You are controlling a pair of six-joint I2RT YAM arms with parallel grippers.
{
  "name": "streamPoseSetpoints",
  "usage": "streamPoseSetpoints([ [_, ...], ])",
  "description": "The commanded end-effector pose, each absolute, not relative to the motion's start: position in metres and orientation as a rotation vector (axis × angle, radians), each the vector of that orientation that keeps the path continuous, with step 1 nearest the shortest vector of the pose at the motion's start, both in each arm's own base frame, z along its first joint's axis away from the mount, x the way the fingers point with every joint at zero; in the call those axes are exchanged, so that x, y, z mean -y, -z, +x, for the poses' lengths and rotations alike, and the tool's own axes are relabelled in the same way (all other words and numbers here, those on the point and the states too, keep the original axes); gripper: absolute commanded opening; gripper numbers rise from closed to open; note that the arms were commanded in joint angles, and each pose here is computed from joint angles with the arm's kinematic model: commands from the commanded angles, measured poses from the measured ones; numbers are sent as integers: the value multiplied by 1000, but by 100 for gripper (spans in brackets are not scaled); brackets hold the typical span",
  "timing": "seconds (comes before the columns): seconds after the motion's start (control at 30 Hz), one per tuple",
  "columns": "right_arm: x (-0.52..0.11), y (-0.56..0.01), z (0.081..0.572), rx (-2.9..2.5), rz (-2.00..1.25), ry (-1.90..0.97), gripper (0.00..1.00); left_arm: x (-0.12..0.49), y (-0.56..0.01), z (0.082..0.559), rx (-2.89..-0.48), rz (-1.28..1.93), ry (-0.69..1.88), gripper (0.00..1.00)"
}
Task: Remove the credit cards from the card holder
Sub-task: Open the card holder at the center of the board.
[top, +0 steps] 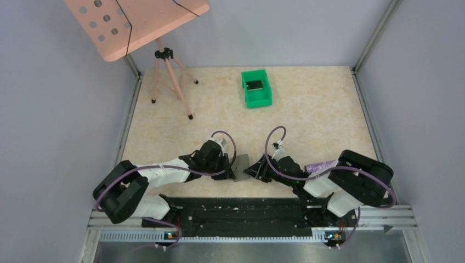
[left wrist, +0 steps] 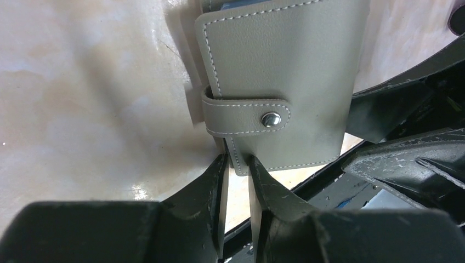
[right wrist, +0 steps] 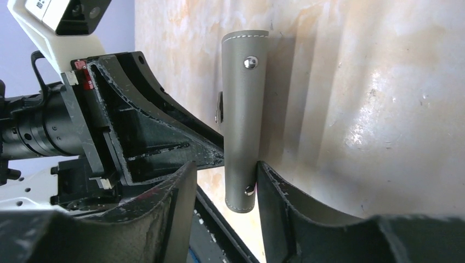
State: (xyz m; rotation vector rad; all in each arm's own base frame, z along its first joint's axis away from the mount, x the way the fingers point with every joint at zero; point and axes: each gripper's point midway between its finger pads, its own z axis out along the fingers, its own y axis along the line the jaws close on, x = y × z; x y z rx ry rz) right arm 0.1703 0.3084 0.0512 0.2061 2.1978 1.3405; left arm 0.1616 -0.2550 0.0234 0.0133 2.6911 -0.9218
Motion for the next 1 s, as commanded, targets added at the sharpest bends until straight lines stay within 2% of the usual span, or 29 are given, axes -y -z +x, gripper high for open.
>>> streamPoseSetpoints([
  [0.0, -323, -81, 169, -2097, 164, -1488, 41, 254, -15, 157, -2715, 17, 918, 25],
  [0.07, -324, -80, 169, -2102, 159, -1492, 36, 255, -16, 157, -2714, 18, 925, 25],
  [0.27, -319, -73, 170, -2134, 178, -1459, 0, 254, -28, 160, -2688, 10, 920, 27],
  [0.63, -306, -73, 172, -2162, 177, -1362, 0, 252, -70, 178, -2632, 13, 838, 48],
  [0.97, -300, -75, 173, -2174, 174, -1299, 0, 275, -90, 193, -2610, 101, 853, 52],
])
